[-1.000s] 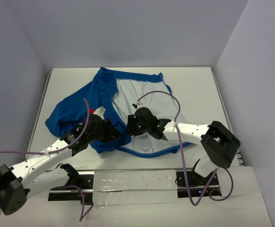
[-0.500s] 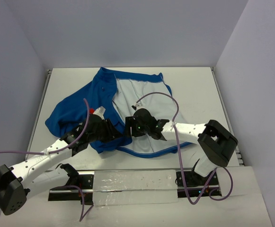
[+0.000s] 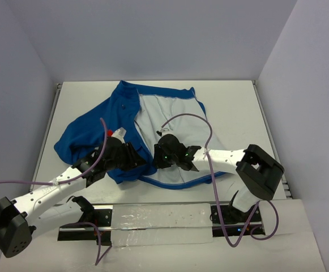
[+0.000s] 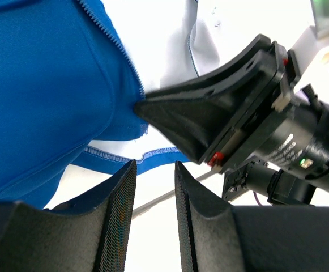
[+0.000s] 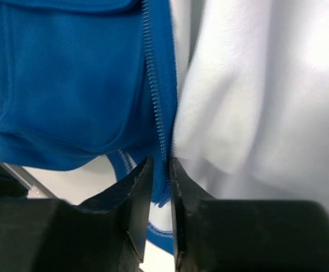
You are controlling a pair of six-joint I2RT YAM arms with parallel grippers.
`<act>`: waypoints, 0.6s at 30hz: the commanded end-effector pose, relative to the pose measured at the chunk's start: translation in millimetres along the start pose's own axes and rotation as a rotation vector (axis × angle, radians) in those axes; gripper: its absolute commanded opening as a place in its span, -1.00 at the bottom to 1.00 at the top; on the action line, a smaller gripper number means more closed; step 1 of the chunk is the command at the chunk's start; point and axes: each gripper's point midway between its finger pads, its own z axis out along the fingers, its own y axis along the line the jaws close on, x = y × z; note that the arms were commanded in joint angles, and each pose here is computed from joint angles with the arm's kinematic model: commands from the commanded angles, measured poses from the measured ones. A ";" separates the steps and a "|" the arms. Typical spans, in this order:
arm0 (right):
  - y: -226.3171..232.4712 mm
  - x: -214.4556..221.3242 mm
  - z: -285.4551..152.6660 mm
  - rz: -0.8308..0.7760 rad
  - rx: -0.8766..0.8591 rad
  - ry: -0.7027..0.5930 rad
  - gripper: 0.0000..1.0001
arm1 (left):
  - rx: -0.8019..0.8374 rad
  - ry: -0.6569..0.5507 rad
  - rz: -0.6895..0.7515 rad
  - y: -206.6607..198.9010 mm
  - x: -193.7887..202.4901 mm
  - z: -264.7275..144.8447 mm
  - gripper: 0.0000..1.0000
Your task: Zip up the jacket
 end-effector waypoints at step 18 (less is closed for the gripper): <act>15.6 2.2 9.8 -0.030 -0.014 0.006 -0.21 | 0.042 -0.029 0.016 -11.9 -7.7 -1.5 -0.21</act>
